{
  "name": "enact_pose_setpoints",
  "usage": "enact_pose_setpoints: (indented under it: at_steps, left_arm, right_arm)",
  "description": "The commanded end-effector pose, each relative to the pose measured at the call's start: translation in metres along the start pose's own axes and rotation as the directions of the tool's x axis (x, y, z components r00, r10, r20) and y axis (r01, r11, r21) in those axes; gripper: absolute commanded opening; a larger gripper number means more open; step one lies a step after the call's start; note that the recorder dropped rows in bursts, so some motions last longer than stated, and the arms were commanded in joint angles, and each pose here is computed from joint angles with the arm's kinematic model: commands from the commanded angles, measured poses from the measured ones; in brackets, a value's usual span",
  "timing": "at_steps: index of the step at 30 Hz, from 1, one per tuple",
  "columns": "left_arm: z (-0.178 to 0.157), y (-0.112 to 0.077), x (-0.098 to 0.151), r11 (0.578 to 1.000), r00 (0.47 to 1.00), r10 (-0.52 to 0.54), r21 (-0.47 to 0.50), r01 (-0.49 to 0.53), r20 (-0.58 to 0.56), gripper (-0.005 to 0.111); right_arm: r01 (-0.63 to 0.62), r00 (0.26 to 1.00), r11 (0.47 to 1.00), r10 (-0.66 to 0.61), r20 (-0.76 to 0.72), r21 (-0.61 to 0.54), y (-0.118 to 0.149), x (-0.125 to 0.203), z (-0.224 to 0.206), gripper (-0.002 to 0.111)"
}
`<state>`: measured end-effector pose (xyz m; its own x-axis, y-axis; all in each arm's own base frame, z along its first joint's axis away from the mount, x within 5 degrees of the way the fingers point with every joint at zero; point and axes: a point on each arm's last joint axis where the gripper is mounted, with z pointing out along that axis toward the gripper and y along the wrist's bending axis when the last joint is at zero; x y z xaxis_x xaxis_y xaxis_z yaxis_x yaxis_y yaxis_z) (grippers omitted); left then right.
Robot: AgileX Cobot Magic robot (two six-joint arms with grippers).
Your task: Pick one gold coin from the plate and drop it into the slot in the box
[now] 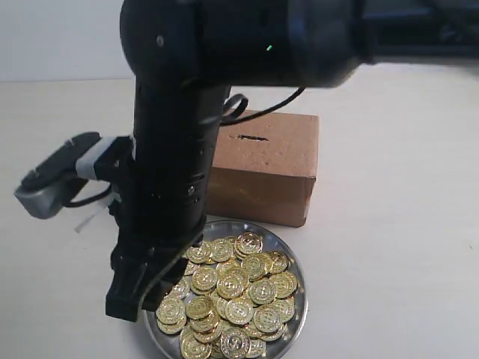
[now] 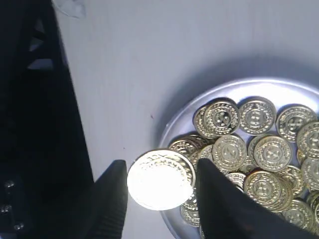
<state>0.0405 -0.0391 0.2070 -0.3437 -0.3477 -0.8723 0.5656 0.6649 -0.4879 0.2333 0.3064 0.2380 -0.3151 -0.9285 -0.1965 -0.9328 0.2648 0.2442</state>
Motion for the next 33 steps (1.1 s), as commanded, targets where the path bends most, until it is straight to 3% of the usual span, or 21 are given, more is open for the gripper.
enact_pose_setpoints:
  at_steps: [1, 3, 4, 5, 6, 7, 8, 10, 11, 13, 14, 16, 18, 24, 28, 31, 33]
  left_arm:
    - [-0.011, -0.028, -0.027, 0.963, 0.993, 0.112, 0.243, -0.115, 0.026, 0.000]
    - [-0.022, -0.044, -0.045, 0.836, 0.902, 0.420, 0.345, -0.427, 0.099, 0.000]
    - [-0.028, -0.049, -0.051, 0.711, 0.789, 0.597, 0.359, -0.605, 0.145, 0.000]
    - [-0.030, -0.049, -0.053, 0.618, 0.697, 0.699, 0.356, -0.701, 0.159, 0.000]
    - [-0.027, -0.047, -0.049, 0.479, 0.551, 0.824, 0.356, -0.802, 0.132, 0.000]
    - [-0.024, -0.045, -0.045, 0.412, 0.479, 0.871, 0.373, -0.831, 0.105, 0.002]
    - [-0.019, -0.043, -0.040, 0.303, 0.364, 0.928, 0.400, -0.865, 0.084, 0.007]
    - [-0.011, -0.040, -0.031, 0.159, 0.212, 0.975, 0.453, -0.877, 0.069, 0.018]
    - [-0.006, -0.039, -0.026, 0.038, 0.096, 0.990, 0.472, -0.881, 0.099, 0.025]
    - [0.002, -0.040, -0.025, -0.152, -0.078, 0.981, 0.457, -0.876, 0.176, 0.041]
    - [0.006, -0.042, -0.026, -0.217, -0.139, 0.968, 0.428, -0.877, 0.207, 0.049]
    - [0.013, -0.045, -0.031, -0.284, -0.206, 0.948, 0.351, -0.892, 0.243, 0.060]
    - [0.019, -0.048, -0.035, -0.297, -0.225, 0.941, 0.297, -0.908, 0.252, 0.067]
    - [0.024, -0.048, -0.029, -0.429, -0.338, 0.892, 0.323, -0.844, 0.302, 0.058]
    - [0.020, -0.052, -0.023, -0.455, -0.323, 0.872, 0.364, -0.813, 0.368, 0.057]
    - [0.016, -0.054, -0.017, -0.529, -0.347, 0.822, 0.377, -0.761, 0.451, 0.057]
    - [0.014, -0.059, -0.017, -0.513, -0.310, 0.819, 0.372, -0.773, 0.484, 0.057]
  right_arm:
    - [0.066, 0.989, 0.997, -0.062, 0.135, -0.030, 0.025, 0.004, -0.043, 0.035]
    - [0.089, 0.976, 0.994, -0.075, 0.203, -0.058, 0.037, 0.005, -0.059, 0.035]
    - [0.108, 0.970, 0.993, -0.092, 0.227, -0.057, 0.041, 0.006, -0.067, 0.035]
    - [0.110, 0.968, 0.992, -0.094, 0.233, -0.055, 0.042, 0.007, -0.069, 0.035]
    - [0.103, 0.967, 0.993, -0.087, 0.239, -0.058, 0.043, 0.007, -0.071, 0.035]
    - [0.089, 0.967, 0.994, -0.071, 0.245, -0.067, 0.045, 0.007, -0.072, 0.035]
    - [0.085, 0.966, 0.993, -0.062, 0.253, -0.082, 0.046, 0.007, -0.072, 0.035]
    - [0.079, 0.961, 0.989, -0.043, 0.272, -0.122, 0.049, 0.005, -0.072, 0.035]
    - [0.082, 0.960, 0.987, -0.041, 0.276, -0.138, 0.052, 0.004, -0.071, 0.035]
    - [0.093, 0.964, 0.985, -0.053, 0.261, -0.145, 0.057, 0.004, -0.066, 0.035]
    - [0.101, 0.967, 0.984, -0.063, 0.247, -0.145, 0.060, 0.005, -0.063, 0.035]
    - [0.120, 0.972, 0.983, -0.088, 0.218, -0.137, 0.066, 0.006, -0.056, 0.035]
    - [0.136, 0.974, 0.981, -0.107, 0.200, -0.136, 0.071, 0.007, -0.051, 0.035]
    - [0.149, 0.974, 0.981, -0.124, 0.191, -0.125, 0.073, 0.007, -0.050, 0.035]
    - [0.150, 0.974, 0.981, -0.126, 0.188, -0.120, 0.073, 0.007, -0.050, 0.037]
    - [0.150, 0.974, 0.981, -0.126, 0.188, -0.120, 0.073, 0.007, -0.050, 0.039]
    - [0.151, 0.974, 0.981, -0.127, 0.187, -0.118, 0.072, 0.007, -0.050, 0.039]
